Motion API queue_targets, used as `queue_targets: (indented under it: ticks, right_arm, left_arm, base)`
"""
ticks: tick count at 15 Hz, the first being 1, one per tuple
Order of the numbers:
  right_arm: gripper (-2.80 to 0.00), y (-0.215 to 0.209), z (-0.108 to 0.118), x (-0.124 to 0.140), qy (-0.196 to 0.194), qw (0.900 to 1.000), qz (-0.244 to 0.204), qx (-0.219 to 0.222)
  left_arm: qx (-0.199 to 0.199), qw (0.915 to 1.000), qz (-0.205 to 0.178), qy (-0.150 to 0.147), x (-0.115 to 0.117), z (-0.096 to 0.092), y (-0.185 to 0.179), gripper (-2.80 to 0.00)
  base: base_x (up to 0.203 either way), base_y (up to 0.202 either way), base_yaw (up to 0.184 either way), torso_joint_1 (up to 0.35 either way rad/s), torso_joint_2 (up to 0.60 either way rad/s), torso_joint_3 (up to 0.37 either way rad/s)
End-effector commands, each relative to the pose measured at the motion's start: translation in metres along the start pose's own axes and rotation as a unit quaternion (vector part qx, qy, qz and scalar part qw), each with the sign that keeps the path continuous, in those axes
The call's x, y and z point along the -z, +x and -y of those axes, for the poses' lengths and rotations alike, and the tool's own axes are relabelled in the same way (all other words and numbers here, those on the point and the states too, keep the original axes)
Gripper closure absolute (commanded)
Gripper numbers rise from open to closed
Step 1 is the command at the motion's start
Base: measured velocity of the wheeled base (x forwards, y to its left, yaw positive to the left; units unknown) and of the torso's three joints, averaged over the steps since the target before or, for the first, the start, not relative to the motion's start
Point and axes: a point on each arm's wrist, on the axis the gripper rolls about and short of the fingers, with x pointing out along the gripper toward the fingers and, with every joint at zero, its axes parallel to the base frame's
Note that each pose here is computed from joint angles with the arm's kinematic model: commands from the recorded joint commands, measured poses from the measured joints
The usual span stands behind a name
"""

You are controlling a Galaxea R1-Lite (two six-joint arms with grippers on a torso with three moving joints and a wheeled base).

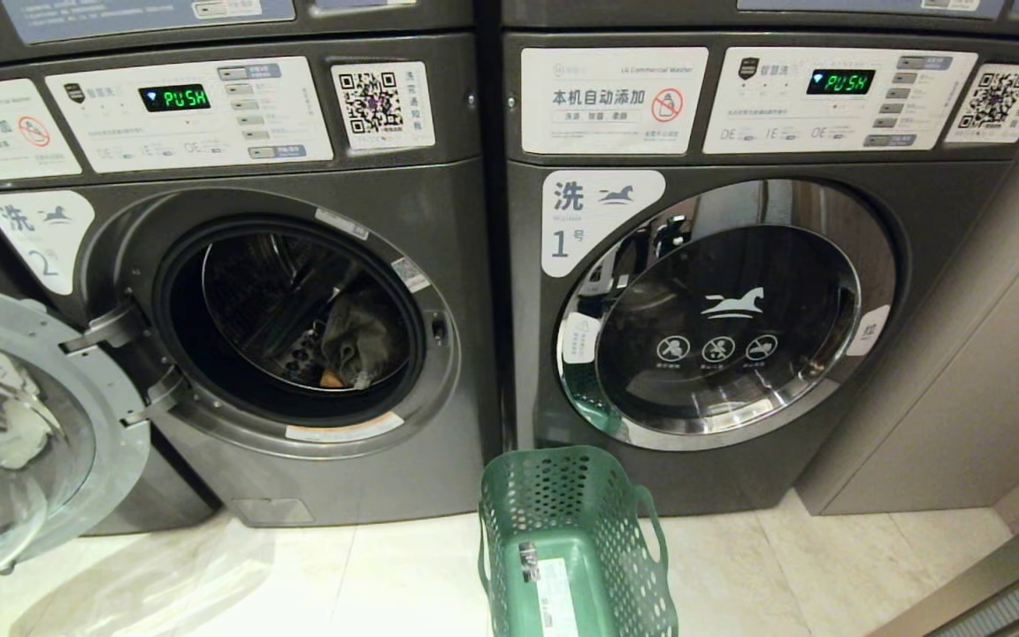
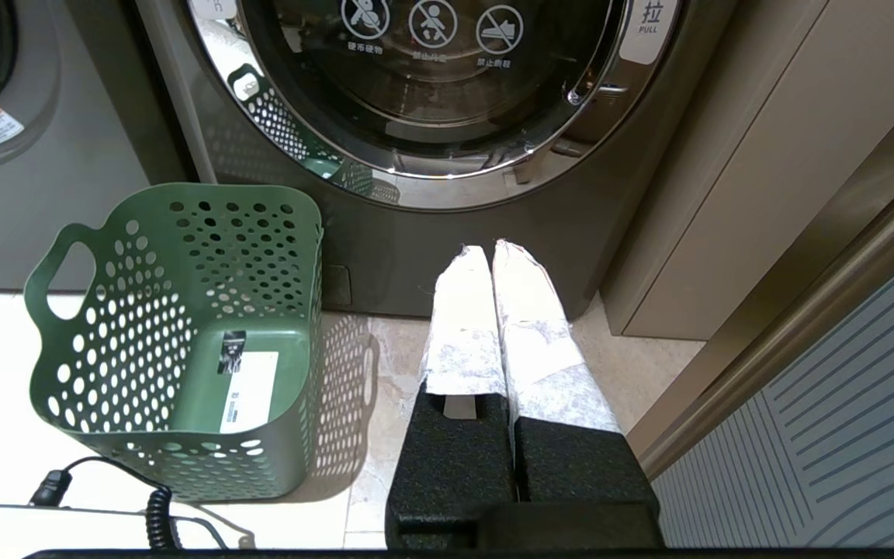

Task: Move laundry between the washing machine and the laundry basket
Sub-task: Pick a cloth and place it into the basket

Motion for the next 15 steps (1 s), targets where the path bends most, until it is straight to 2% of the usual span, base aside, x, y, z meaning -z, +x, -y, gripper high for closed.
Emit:
queue_targets:
  ticks: [1, 7, 15]
  right_arm:
    - [0.0, 0.0001, 0.0, 0.0, -0.001, 1.0, -0.001, 0.0]
    - [0.0, 0.0001, 0.0, 0.0, -0.001, 1.0, -0.001, 0.0]
    - [0.0, 0.0001, 0.0, 0.0, -0.001, 1.0, -0.001, 0.0]
  left_arm:
    - [0.001, 1.0, -0.001, 0.003, 0.0, 0.0001, 0.0001, 0.0]
    - [0.001, 1.0, 0.0, 0.0, -0.0001, 0.0, 0.0001, 0.0]
    - [0.001, 1.0, 0.0, -0.001, -0.0003, 0.0, 0.0001, 0.0]
  base:
    - [0.0, 0.0, 0.0, 0.007, 0.0, 0.026]
    - [0.0, 0.014, -0.001, 0.0, 0.0, 0.0]
    - [0.0, 0.188, -0.001, 0.004, 0.0, 0.001]
